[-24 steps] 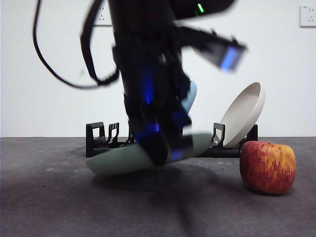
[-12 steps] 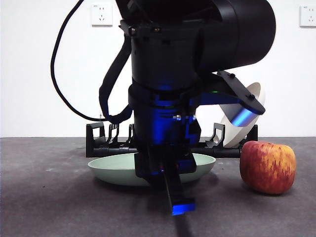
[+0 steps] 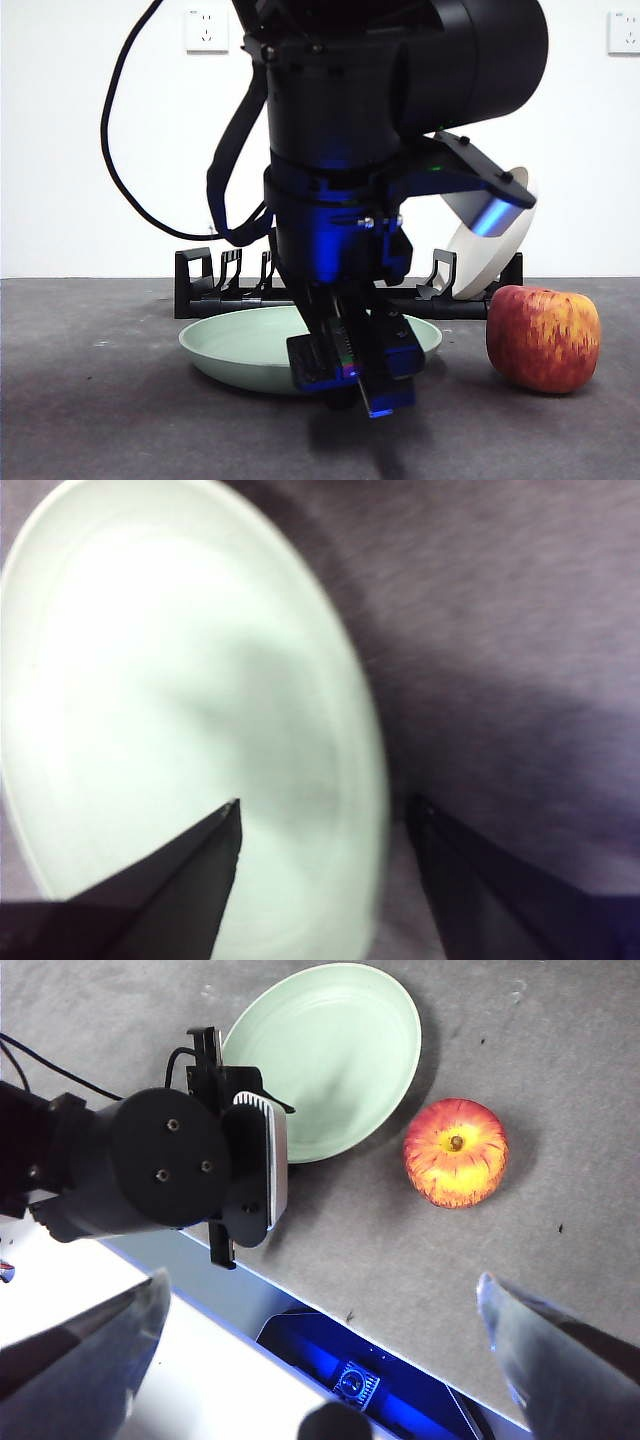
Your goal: Take the green plate from the plate rack,put the plate on the table,take the apple from the table,put the apple in the plate
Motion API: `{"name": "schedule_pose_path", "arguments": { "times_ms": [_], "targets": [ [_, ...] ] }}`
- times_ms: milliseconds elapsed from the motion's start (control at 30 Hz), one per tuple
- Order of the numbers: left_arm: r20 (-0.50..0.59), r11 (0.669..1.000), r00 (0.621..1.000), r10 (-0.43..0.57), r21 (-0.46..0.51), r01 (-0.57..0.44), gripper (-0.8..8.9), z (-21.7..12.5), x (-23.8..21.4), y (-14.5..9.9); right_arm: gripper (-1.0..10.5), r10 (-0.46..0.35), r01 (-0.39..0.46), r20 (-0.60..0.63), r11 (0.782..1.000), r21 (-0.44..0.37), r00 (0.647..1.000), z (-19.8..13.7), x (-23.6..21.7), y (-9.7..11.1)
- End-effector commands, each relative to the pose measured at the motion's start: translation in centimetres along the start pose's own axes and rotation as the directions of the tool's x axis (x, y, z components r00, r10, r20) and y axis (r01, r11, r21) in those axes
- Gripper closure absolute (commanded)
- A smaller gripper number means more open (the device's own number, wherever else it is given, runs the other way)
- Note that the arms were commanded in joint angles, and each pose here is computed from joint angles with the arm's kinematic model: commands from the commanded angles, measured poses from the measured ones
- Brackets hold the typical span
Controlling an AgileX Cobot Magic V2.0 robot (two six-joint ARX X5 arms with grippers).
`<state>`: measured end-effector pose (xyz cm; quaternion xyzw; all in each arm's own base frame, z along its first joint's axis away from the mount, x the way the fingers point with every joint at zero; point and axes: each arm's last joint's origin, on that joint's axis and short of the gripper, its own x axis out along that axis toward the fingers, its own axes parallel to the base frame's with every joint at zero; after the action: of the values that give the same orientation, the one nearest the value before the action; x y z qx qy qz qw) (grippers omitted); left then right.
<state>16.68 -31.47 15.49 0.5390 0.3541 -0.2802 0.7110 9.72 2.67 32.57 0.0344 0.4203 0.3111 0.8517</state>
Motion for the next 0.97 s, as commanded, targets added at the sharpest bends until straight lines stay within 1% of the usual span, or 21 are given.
{"name": "schedule_pose_path", "arguments": {
  "times_ms": [33,200,267,367,433,500,567,667,733,800,867,967],
  "targets": [
    [-0.001,0.999,0.999,-0.044,-0.006,0.044,5.21,-0.4,-0.5,-0.3,2.6,0.001,-0.001,0.003,1.0,0.003,1.0,0.0,0.0,0.0],
    [0.045,0.997,0.997,-0.061,-0.051,0.064,5.21,-1.1,-3.6,1.4,2.6,-0.003,0.003,0.006,1.0,0.001,1.0,0.1,0.0,0.0],
    [0.078,0.993,0.995,-0.069,-0.087,0.076,5.21,-1.5,-5.1,2.2,2.6,-0.004,0.004,0.007,1.0,0.0,1.0,0.2,0.1,-0.1],
    [0.152,0.983,0.985,-0.08,-0.15,0.103,5.21,-2.3,-7.9,3.7,2.6,-0.012,0.012,0.008,1.0,0.0,1.0,0.5,0.3,-0.3],
    [0.219,0.97,0.972,-0.087,-0.206,0.133,5.22,-3.0,-10.0,4.7,2.6,-0.037,0.037,0.01,0.999,-0.003,0.999,1.0,0.7,-0.6],
    [0.292,0.946,0.951,-0.105,-0.265,0.186,5.22,-3.8,-12.2,5.8,2.6,-0.063,0.063,0.004,0.998,-0.001,0.998,1.5,1.2,-1.0],
    [0.371,0.918,0.92,-0.123,-0.309,0.248,5.22,-4.6,-14.4,6.8,2.6,-0.084,0.084,-0.005,0.996,0.011,0.996,2.1,1.9,-1.6],
    [0.489,0.879,0.861,-0.138,-0.341,0.334,5.23,-6.1,-17.5,8.2,2.6,-0.102,0.103,-0.024,0.995,0.016,0.994,3.2,3.3,-2.4],
    [0.55,0.857,0.824,-0.134,-0.354,0.376,5.25,-7.1,-19.2,8.9,2.6,-0.09,0.09,-0.047,0.996,0.014,0.995,3.9,4.6,-2.9],
    [0.596,0.837,0.792,-0.132,-0.361,0.411,5.27,-8.1,-20.5,9.4,2.6,-0.097,0.098,-0.08,0.995,0.008,0.992,4.5,5.9,-3.4],
    [0.626,0.822,0.77,-0.123,-0.371,0.432,5.27,-9.0,-21.4,9.7,2.6,-0.12,0.121,-0.121,0.993,-0.006,0.985,4.9,7.4,-3.7],
    [0.645,0.815,0.757,-0.109,-0.379,0.439,5.27,-10.3,-22.4,10.0,2.5,-0.155,0.151,-0.181,0.988,-0.035,0.971,5.5,9.7,-4.0]
  ]
}}
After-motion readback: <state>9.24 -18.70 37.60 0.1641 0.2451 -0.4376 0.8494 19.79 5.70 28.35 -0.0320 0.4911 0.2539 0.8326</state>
